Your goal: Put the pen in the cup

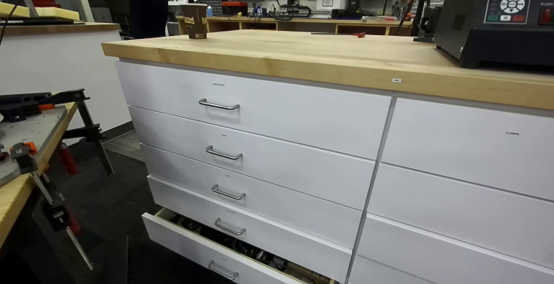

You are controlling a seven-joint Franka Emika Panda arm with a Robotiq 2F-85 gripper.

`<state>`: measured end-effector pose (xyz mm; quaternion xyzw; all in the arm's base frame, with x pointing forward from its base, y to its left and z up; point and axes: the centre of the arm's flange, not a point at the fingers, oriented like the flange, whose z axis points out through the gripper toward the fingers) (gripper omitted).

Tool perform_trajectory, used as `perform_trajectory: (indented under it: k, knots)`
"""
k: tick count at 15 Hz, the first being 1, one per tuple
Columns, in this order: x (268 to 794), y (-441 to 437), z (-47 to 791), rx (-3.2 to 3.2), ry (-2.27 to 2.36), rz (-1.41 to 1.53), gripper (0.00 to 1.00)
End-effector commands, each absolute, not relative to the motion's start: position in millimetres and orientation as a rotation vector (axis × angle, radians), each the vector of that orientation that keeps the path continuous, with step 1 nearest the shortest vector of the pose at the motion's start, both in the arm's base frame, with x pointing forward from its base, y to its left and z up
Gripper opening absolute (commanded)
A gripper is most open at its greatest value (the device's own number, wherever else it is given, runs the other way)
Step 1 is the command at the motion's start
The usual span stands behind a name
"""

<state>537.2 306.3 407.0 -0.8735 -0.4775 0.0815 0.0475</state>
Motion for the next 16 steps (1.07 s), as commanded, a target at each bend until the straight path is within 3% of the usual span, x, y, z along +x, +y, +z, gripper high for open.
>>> perform_trajectory:
  k: [1, 16]
  knots:
    - [524, 308, 413, -2.664, -1.458, 0.195, 0.03]
    - [525, 320, 413, -2.627, -1.468, 0.154, 0.03]
